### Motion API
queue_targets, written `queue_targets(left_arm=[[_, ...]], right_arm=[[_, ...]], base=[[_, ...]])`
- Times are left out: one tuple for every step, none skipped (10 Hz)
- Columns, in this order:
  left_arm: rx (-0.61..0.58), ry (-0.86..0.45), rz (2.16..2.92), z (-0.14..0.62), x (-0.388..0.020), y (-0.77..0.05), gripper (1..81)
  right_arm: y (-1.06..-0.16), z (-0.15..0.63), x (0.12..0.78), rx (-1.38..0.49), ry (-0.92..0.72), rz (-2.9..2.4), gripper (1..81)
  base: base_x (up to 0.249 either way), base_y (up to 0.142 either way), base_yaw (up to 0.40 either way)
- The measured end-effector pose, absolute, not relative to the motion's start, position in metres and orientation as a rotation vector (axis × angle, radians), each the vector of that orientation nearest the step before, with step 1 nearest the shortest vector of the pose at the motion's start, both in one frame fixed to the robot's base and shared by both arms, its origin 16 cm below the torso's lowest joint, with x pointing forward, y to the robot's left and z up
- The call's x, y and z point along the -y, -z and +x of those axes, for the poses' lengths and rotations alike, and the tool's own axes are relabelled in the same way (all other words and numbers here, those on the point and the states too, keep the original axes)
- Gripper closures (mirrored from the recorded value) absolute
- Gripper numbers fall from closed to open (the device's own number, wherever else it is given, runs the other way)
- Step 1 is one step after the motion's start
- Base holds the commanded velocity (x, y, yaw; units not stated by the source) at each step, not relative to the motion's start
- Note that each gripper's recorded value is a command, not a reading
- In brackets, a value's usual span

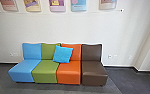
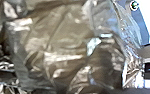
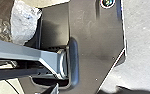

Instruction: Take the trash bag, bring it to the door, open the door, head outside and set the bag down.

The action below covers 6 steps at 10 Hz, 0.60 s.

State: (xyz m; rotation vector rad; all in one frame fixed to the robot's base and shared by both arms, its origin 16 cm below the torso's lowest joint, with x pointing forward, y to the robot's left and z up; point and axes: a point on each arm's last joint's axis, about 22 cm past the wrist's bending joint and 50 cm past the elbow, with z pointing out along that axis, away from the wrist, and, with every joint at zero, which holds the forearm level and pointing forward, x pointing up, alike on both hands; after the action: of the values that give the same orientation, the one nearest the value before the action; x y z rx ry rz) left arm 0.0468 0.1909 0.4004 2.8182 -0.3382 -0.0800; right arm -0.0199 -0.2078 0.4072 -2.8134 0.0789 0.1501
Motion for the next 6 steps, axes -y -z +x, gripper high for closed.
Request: queue_targets(left_arm=[[0.343, 0.058, 2.820, 0.051, -0.191, -0.403, 81.1], [0.348, 0.039, 2.822, 0.055, -0.191, -0.406, 81.1], [0.351, 0.017, 2.823, 0.058, -0.191, -0.409, 81.1], [0.354, 0.002, 2.824, 0.057, -0.191, -0.412, 81.1], [0.355, -0.007, 2.826, 0.057, -0.192, -0.413, 81.1], [0.354, -0.005, 2.826, 0.054, -0.192, -0.414, 81.1]], right_arm=[[-0.409, -0.015, 0.207, -0.075, -0.127, -2.813, 1.0], [-0.411, -0.011, 0.206, -0.071, -0.105, -2.813, 1.0], [-0.413, -0.009, 0.205, -0.068, -0.085, -2.812, 1.0], [-0.415, -0.007, 0.204, -0.065, -0.070, -2.811, 1.0], [-0.416, -0.004, 0.204, -0.062, -0.057, -2.812, 1.0], [-0.417, -0.007, 0.204, -0.063, -0.060, -2.812, 1.0]], base=[[0.000, 0.000, 0.000], [0.000, 0.000, 0.000], [0.000, 0.000, 0.000], [0.000, 0.000, 0.000], [0.000, 0.000, 0.000], [0.000, 0.000, 0.000]])
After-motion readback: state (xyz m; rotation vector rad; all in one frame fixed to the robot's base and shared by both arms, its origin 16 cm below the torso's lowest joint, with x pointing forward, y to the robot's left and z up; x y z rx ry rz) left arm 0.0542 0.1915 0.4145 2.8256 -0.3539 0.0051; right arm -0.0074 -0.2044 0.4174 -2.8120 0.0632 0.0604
